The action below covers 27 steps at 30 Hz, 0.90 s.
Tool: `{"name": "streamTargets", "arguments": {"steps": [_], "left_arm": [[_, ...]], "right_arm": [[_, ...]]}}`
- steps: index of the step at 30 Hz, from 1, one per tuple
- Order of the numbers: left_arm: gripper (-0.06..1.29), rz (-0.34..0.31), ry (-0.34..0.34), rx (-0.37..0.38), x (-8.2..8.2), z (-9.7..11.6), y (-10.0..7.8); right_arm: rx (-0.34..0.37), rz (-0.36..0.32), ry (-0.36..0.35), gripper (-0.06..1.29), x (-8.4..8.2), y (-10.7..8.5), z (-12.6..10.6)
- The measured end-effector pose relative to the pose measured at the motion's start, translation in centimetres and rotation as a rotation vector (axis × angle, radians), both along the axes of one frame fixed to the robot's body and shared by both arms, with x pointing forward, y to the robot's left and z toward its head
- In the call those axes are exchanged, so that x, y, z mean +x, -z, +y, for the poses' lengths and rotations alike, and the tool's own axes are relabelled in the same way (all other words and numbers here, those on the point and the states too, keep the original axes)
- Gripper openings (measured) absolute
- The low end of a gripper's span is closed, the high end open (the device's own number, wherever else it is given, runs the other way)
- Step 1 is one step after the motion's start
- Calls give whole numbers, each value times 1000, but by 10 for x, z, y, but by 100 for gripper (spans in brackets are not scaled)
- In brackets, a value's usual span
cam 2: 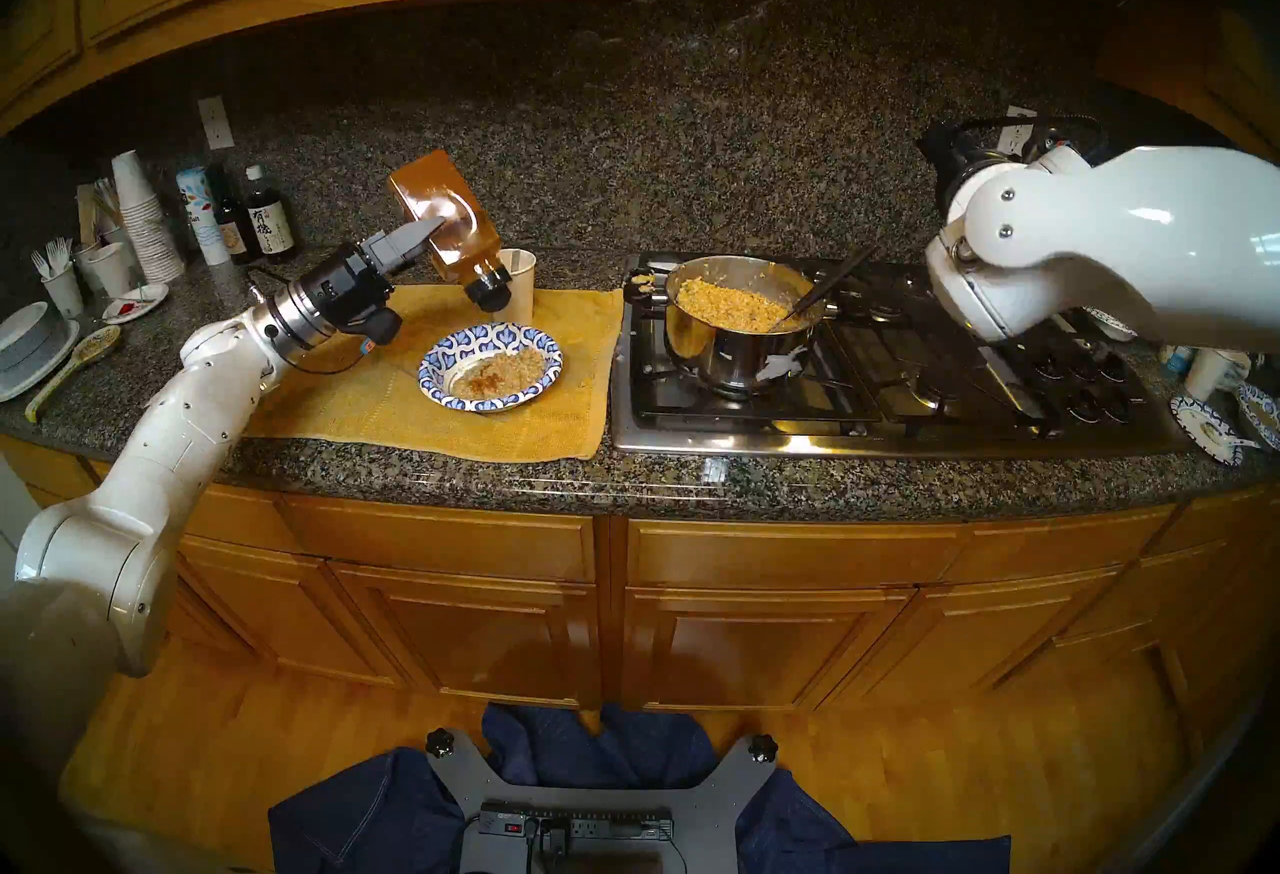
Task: Scoop oatmeal into bowl, add cinnamon, and put a spoon inside bowl
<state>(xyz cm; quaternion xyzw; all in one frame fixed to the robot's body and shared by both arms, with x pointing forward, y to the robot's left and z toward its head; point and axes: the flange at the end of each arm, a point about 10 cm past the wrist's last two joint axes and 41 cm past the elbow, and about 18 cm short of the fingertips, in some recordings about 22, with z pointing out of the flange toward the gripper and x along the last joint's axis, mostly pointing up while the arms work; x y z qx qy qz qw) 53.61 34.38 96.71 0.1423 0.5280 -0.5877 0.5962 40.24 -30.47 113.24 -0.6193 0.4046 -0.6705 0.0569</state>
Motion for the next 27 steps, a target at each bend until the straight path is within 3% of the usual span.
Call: {"name": "streamTargets", "arguments": {"steps": [6, 13, 15, 21, 27], "left_arm": [[67, 21, 16, 6, -4, -2, 6], [66, 137, 40, 89, -28, 6, 58], [66, 150, 37, 106, -33, 9, 66], [66, 127, 16, 100, -32, 13, 62], [66, 84, -1, 67, -21, 6, 44]], "right_arm": [[-4, -7, -4, 124, 0, -1, 1], [-6, -10, -7, 124, 0, -2, 1], [-7, -13, -8, 124, 0, -2, 1], [-6, -12, -7, 124, 0, -2, 1], [-3, -9, -5, 124, 0, -1, 0]]}}
